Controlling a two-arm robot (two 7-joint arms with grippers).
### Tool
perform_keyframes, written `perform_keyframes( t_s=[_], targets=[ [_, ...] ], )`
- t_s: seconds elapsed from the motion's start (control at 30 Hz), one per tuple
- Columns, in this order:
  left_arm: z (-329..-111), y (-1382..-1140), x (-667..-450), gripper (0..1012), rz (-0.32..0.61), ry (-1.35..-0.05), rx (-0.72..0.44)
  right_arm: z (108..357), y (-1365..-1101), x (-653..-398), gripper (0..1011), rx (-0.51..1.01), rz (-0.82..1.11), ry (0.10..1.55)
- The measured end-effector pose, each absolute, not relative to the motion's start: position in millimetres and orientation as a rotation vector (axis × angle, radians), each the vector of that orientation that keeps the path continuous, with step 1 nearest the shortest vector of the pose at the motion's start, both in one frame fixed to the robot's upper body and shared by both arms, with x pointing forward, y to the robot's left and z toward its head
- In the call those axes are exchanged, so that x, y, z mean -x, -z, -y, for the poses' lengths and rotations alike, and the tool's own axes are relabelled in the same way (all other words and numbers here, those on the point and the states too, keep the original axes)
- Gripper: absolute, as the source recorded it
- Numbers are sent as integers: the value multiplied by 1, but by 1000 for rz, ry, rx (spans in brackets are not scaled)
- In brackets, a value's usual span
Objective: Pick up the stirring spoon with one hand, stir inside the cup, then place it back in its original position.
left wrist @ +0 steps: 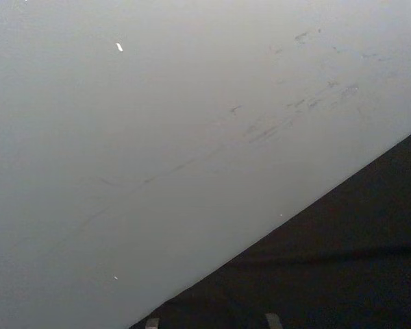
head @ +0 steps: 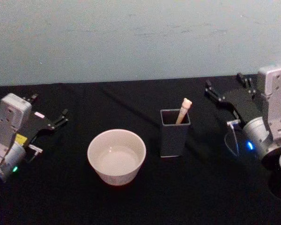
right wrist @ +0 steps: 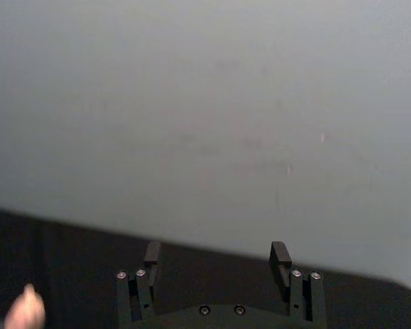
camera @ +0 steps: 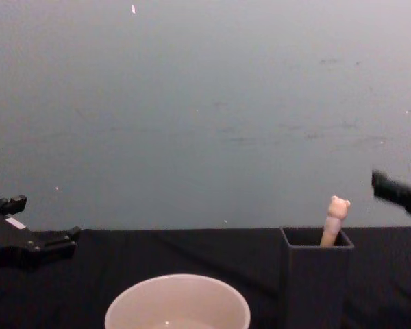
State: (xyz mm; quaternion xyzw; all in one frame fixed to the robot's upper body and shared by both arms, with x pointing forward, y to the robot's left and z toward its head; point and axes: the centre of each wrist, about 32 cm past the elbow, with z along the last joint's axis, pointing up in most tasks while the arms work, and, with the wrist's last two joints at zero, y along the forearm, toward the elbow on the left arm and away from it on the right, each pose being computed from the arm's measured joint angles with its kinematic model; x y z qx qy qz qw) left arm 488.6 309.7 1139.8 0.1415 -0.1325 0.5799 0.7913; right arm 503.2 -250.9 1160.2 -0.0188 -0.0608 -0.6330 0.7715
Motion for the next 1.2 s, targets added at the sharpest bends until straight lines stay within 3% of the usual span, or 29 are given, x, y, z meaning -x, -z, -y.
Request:
perform_keyframes(
  t_s=[0.4, 1.2],
  targets=[
    [-310, -1140, -489, 1001, 285, -1248, -304, 253, -1131, -485, 1002, 191, 77, 1357],
    [-310, -1140, -489, 1001, 285, -1248, -304, 253, -1131, -485, 1002, 203, 68, 1350]
  ],
)
